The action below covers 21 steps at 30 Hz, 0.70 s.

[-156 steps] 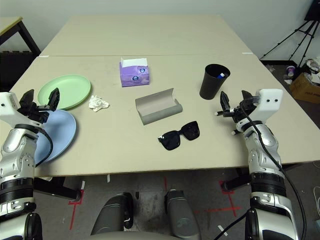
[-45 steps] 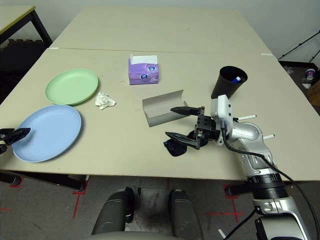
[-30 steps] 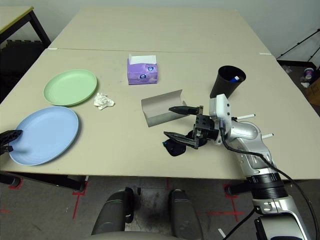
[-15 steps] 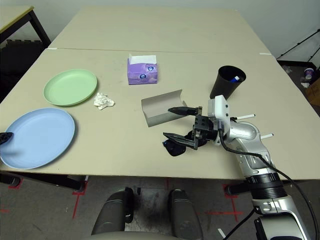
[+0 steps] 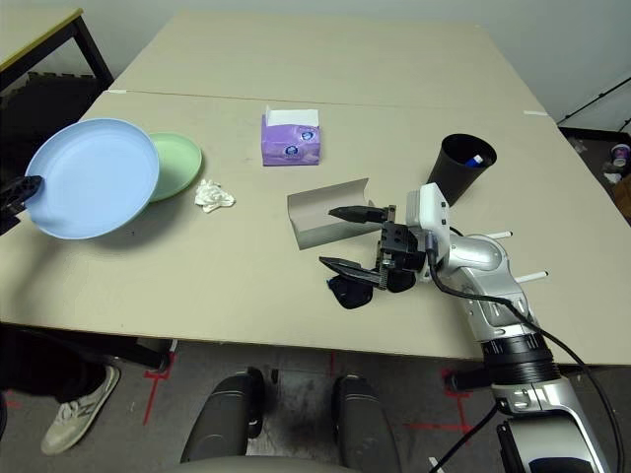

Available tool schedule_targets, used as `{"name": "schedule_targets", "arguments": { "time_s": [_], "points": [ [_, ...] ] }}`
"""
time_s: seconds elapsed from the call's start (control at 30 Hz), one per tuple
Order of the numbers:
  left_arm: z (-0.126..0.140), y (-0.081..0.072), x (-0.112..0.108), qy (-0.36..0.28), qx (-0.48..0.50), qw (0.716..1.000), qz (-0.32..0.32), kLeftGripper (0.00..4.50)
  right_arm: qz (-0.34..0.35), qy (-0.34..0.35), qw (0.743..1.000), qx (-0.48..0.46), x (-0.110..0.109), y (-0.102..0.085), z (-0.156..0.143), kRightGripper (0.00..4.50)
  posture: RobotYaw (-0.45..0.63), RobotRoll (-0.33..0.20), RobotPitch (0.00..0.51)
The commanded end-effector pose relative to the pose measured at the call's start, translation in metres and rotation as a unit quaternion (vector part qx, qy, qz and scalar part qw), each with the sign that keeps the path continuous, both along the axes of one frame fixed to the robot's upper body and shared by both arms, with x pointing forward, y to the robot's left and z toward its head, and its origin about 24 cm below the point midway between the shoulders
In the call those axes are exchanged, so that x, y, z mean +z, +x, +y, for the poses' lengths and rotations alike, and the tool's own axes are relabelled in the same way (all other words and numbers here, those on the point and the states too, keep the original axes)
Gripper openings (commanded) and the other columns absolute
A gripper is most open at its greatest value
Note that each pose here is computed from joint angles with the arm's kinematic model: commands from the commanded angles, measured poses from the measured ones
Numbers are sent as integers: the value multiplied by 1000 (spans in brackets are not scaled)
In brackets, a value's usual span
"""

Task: Organize and tidy the items on the table.

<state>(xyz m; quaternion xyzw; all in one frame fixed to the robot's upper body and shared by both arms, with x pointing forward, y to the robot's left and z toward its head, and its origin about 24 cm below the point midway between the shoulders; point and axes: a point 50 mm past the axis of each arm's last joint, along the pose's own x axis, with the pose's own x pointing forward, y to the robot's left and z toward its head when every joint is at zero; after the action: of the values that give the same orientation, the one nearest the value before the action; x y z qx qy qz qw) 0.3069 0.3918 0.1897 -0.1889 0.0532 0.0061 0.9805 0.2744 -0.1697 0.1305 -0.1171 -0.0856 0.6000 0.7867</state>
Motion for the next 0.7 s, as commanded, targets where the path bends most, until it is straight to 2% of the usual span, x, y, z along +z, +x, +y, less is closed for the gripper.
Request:
{"name": "schedule_targets", "arguments": {
  "time_s": [0.03,0.17,0.3,0.7],
  "points": [
    [-2,15,-3,15,39,999,15,17,0,-4,1000,3,1,-3,1,4500,28,0,116],
    [-9,31,-1,30,72,997,22,17,-1,-4,1000,2,3,-3,2,4500,22,0,115],
    [-15,37,-3,30,70,997,26,17,0,-5,1000,-1,2,-3,2,4500,14,0,114],
    [-20,44,-6,19,81,996,24,17,2,-7,1000,-6,-4,-4,-2,4500,11,0,112]
  ]
}}
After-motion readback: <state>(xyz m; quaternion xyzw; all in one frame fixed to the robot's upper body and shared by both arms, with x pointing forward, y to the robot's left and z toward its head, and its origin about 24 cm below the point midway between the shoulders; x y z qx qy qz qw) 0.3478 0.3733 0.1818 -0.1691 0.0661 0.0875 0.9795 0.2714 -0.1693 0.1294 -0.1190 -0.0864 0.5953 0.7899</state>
